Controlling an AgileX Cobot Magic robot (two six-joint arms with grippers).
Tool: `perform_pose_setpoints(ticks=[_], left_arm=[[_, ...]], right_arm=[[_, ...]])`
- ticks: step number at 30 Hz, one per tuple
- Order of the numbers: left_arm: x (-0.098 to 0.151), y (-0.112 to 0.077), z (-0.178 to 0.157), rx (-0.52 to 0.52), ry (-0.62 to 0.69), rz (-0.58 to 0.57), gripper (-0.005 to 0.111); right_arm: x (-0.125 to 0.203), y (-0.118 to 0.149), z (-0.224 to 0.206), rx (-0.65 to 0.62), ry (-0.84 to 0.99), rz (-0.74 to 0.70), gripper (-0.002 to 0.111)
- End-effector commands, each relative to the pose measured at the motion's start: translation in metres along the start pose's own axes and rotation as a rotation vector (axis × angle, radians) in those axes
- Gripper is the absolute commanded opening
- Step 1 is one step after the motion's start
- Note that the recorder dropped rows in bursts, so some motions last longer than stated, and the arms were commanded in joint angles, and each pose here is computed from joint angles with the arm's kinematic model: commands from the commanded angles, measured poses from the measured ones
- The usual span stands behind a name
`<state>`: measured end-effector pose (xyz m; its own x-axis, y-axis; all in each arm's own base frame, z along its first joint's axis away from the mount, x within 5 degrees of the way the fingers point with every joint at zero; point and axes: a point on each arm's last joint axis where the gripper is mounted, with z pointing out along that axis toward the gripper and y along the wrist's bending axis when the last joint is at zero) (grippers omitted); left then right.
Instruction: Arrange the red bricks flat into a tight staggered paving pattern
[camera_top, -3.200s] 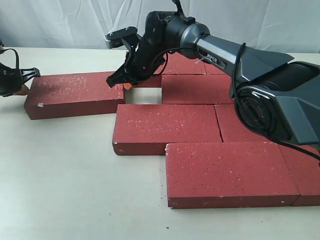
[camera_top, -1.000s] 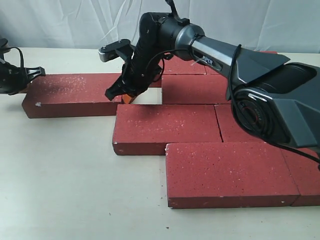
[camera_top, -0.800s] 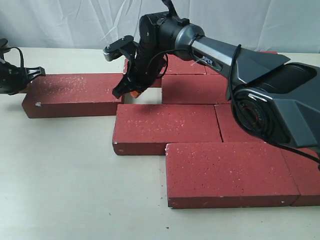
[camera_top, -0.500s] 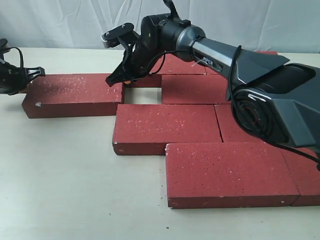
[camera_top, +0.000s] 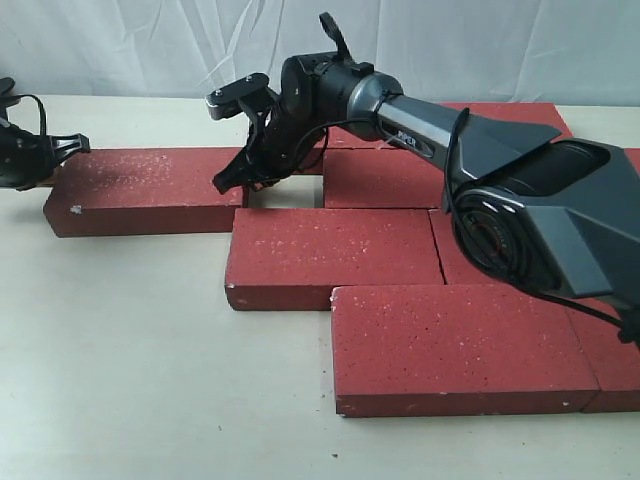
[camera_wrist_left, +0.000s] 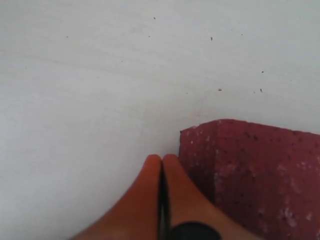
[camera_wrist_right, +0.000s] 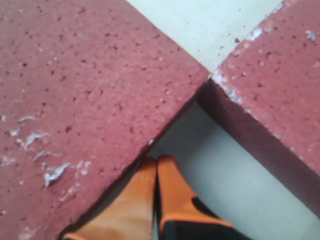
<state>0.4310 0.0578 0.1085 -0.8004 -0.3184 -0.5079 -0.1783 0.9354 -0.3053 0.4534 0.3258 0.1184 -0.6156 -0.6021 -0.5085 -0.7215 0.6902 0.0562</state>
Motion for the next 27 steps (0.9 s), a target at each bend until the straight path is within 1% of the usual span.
perform_pose_setpoints(ticks=[1,16,21,27], left_arm=[[0.0,-0.001,0.001,0.007,0.008,0.0,0.0],[0.002,-0.002,0.001,0.023,0.024,-0.007,0.0],[0.002,-0.002,0.001,0.025,0.024,-0.011,0.0],[0.001,-0.002,0.001,0.028,0.021,-0.021,0.0]], right_arm=[[-0.003,0.003,-0.008,-0.012,0.013,-0.001,-0.001],[-0.006,0.004,-0.024,-0.004,0.035,-0.022,-0.001],[-0.005,0.014,-0.023,-0.024,0.066,-0.061,-0.001],[-0.003,0.016,-0.023,-0.04,0.088,-0.057,-0.001]])
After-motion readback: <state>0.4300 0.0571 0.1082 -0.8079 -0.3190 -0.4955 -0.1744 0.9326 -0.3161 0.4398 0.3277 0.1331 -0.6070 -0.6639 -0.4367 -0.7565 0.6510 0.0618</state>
